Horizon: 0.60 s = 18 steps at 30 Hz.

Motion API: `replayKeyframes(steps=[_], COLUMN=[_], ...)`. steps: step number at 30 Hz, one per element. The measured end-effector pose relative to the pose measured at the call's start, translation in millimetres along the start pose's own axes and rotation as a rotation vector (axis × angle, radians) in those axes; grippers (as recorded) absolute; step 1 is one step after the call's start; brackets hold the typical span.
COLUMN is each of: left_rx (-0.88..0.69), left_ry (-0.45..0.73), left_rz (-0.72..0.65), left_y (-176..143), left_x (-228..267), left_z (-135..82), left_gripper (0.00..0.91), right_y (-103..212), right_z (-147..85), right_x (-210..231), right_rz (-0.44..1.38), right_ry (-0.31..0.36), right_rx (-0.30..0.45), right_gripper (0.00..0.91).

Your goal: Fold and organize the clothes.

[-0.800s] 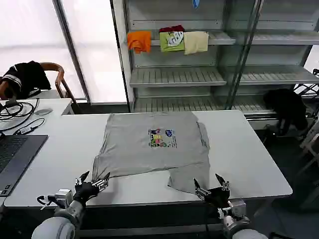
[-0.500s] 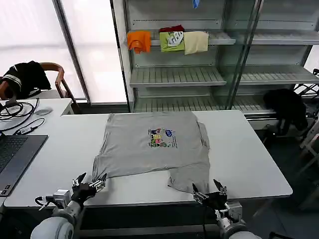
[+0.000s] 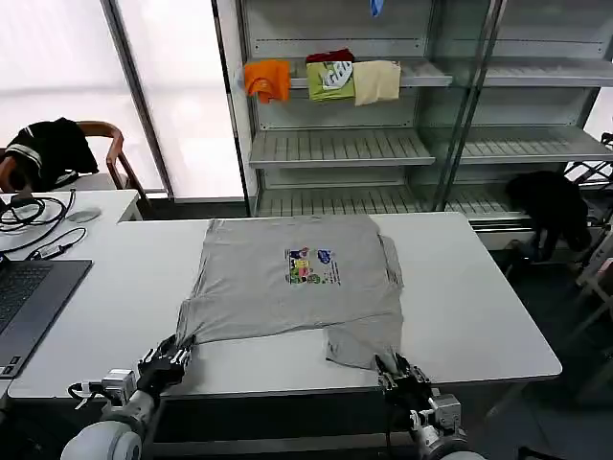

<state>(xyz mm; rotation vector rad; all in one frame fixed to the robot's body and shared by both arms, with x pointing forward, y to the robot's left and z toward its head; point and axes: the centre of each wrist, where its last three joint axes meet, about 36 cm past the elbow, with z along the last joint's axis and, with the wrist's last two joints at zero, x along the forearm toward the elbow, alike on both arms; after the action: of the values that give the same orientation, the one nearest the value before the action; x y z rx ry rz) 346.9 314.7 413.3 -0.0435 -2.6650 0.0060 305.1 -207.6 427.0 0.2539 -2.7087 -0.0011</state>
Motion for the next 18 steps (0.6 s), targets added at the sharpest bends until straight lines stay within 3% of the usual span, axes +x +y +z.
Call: replayKeyframes(steps=[8, 18], left_rx=[0.017, 0.086], left_ry=[-0.030, -0.124], left_rz=[0.008, 0.041], left_y=[-1.8, -7.6], left_x=[1.0, -9.5], left_z=[-4.3, -27.4], left_gripper=[0.000, 0.000], right_y=[0.3, -2.6], right_z=[-3.2, -20.9], right_x=[-5.1, -42.4], right_rz=[0.005, 0.038], right_ry=[-0.107, -0.241], right_rx=[-0.033, -0.053], right_gripper=[0.000, 0.000])
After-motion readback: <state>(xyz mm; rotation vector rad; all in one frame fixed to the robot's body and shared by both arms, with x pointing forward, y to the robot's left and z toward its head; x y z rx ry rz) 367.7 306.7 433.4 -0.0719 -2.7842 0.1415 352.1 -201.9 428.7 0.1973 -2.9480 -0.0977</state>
